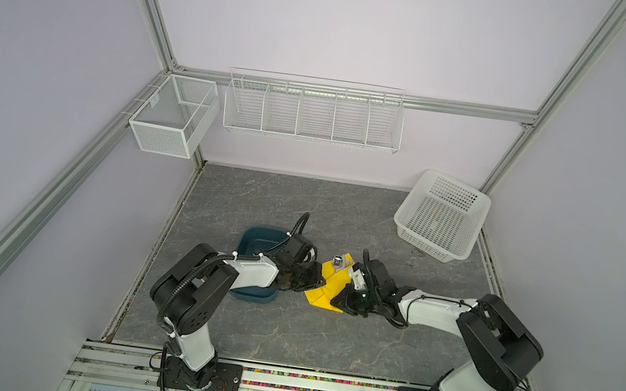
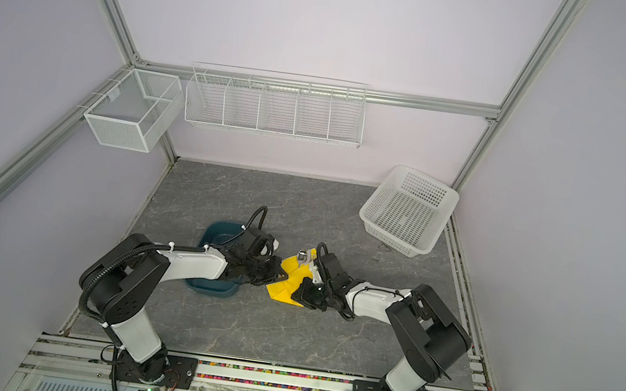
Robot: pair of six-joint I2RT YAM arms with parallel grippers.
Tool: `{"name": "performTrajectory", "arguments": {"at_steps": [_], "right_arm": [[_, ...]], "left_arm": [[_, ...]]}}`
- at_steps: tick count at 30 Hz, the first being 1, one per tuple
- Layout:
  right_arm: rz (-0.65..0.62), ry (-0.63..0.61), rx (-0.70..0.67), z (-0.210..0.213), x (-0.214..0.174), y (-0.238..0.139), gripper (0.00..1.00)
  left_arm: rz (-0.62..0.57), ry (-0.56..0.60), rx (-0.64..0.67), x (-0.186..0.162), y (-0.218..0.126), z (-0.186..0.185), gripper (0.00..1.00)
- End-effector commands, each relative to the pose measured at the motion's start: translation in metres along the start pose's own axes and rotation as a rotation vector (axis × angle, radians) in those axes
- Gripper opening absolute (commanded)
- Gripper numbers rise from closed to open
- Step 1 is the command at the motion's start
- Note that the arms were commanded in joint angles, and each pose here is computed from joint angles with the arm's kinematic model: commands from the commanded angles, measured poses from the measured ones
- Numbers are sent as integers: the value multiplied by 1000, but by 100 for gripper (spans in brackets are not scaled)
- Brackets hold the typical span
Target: Place the utensils on the paper napkin and roll it up
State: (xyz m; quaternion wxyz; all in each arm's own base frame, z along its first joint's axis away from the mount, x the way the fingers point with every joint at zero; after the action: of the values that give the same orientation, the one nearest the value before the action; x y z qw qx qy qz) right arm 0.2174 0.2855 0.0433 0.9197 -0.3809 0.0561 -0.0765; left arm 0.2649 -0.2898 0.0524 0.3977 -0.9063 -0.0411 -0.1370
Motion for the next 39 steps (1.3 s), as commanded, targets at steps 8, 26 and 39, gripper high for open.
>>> {"name": "performTrajectory", "arguments": {"at_steps": [8, 26, 39], "right_arm": [[25, -10, -112, -28, -12, 0, 16], [-24, -123, -56, 6, -6, -29, 21], [2, -81, -55, 3, 5, -3, 16]], "left_arm": [[16, -7, 21, -8, 1, 7, 0], [-9, -1, 42, -17, -3, 6, 0], [-3, 10, 32, -15, -3, 2, 0]]}}
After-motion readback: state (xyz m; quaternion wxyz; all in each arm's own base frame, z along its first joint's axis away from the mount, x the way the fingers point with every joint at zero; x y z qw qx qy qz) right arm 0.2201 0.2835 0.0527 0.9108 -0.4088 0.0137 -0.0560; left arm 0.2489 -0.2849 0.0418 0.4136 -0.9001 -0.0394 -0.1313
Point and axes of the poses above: each gripper's point midway between its finger pads, its own y axis out along the fingers, its own z axis along the line the jaws close on, x = y × z, the point moved 2 cm from there along -y, back along the fingers, and after that the axes turned 10 degrees about y, right-handed, at the moved point
